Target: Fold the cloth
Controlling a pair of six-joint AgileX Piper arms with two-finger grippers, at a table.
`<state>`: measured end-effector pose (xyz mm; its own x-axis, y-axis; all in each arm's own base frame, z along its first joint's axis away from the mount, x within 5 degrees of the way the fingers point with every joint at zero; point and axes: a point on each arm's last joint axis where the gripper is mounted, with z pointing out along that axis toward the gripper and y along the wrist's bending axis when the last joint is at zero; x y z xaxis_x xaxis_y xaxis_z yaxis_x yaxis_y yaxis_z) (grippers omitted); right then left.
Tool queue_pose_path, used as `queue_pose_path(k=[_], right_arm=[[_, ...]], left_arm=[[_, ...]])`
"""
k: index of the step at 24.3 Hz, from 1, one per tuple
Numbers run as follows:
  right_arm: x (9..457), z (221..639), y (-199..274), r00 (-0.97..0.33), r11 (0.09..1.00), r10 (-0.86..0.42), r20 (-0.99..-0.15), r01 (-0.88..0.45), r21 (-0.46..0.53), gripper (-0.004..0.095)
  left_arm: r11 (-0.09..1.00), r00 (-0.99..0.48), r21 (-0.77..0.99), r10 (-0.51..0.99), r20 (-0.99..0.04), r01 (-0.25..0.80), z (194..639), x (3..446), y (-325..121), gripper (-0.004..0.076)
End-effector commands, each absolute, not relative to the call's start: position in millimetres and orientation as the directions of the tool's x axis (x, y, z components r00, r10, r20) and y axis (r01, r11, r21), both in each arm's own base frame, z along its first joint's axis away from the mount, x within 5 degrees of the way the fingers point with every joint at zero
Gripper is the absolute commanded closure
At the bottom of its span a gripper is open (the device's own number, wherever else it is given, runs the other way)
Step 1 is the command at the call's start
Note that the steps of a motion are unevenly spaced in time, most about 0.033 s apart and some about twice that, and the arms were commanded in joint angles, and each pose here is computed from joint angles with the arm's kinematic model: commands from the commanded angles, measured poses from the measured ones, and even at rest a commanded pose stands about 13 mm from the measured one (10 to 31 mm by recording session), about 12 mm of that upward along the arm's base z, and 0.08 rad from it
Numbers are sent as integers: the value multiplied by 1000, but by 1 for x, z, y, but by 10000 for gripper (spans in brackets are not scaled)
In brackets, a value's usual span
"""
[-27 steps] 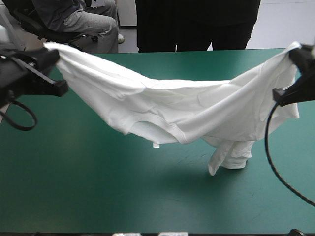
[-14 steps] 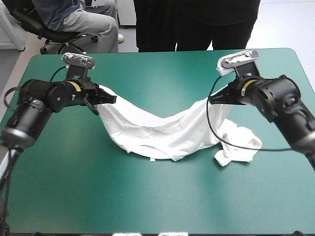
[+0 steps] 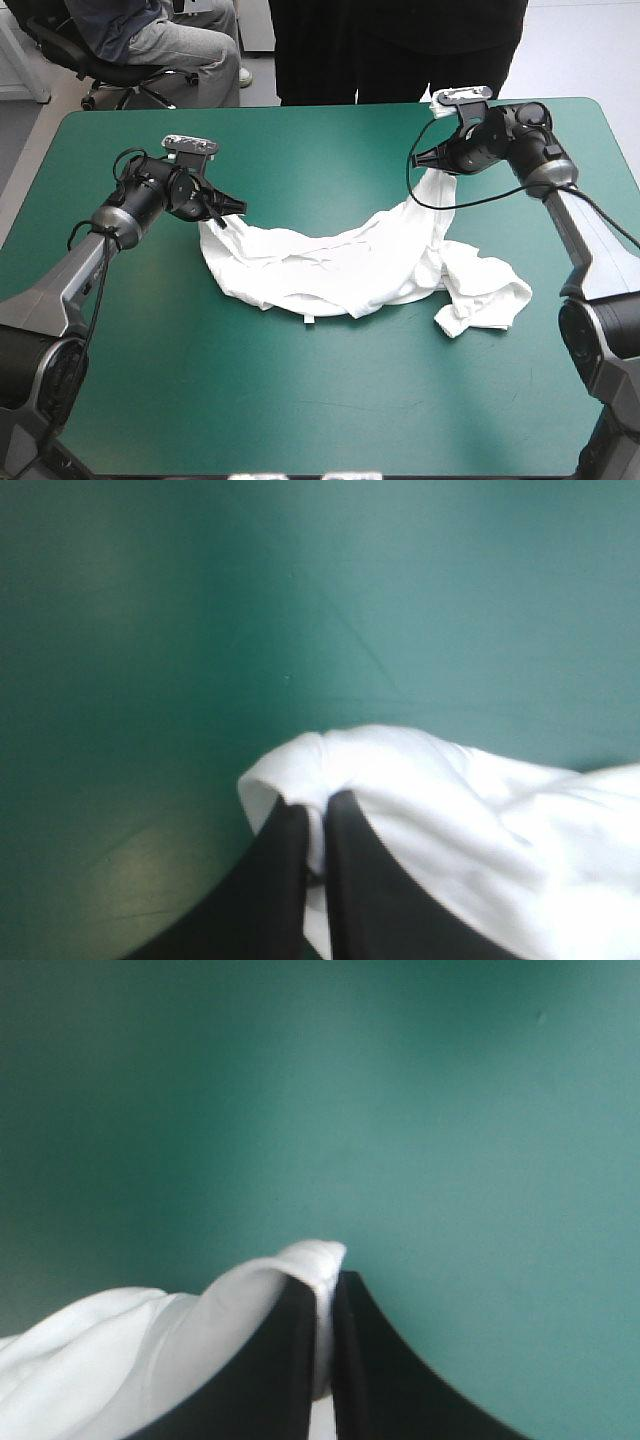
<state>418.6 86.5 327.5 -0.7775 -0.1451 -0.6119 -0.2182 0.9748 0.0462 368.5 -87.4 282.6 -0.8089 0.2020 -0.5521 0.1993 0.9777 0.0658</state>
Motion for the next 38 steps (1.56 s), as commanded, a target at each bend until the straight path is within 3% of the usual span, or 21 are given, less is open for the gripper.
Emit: queue_pose_path(k=[1, 4, 7, 9, 12, 15, 20, 26, 31, 38], right_arm=[[424, 360, 82, -689, 975, -133, -713, -221, 32, 926], [428, 355, 83, -689, 973, -146, -710, -228, 21, 917], [430, 351, 83, -695, 973, -149, -703, -230, 20, 809], [430, 351, 84, -696, 973, -144, -704, -230, 28, 668], [426, 350, 84, -718, 969, -158, -678, -243, 32, 420], [413, 356, 82, -764, 968, -179, -620, -249, 26, 356], [363, 413, 73, -704, 959, -210, -679, -283, -4, 372], [286, 473, 59, -663, 959, -201, -721, -285, -6, 409], [275, 483, 57, -639, 959, -197, -744, -284, -9, 421], [285, 475, 59, -661, 959, -197, -724, -282, -4, 422]], left_arm=[[988, -747, 34, 137, -651, 152, 306, 374, -77, 741], [990, -737, 37, 126, -664, 136, 307, 376, -70, 740], [985, -735, 57, 160, -659, 163, 307, 377, -70, 673], [974, -744, 63, 207, -636, 218, 303, 375, -72, 554], [964, -738, 55, 237, -632, 262, 308, 372, -75, 309], [961, -735, 85, 258, -627, 264, 332, 361, -71, 177], [962, -649, 123, 257, -716, 244, 402, 307, -57, 233], [969, -639, 119, 234, -733, 218, 439, 253, -45, 254], [989, -763, 51, 141, -631, 141, 397, 268, -47, 267], [990, -826, 32, 130, -549, 135, 335, 327, -55, 270]])
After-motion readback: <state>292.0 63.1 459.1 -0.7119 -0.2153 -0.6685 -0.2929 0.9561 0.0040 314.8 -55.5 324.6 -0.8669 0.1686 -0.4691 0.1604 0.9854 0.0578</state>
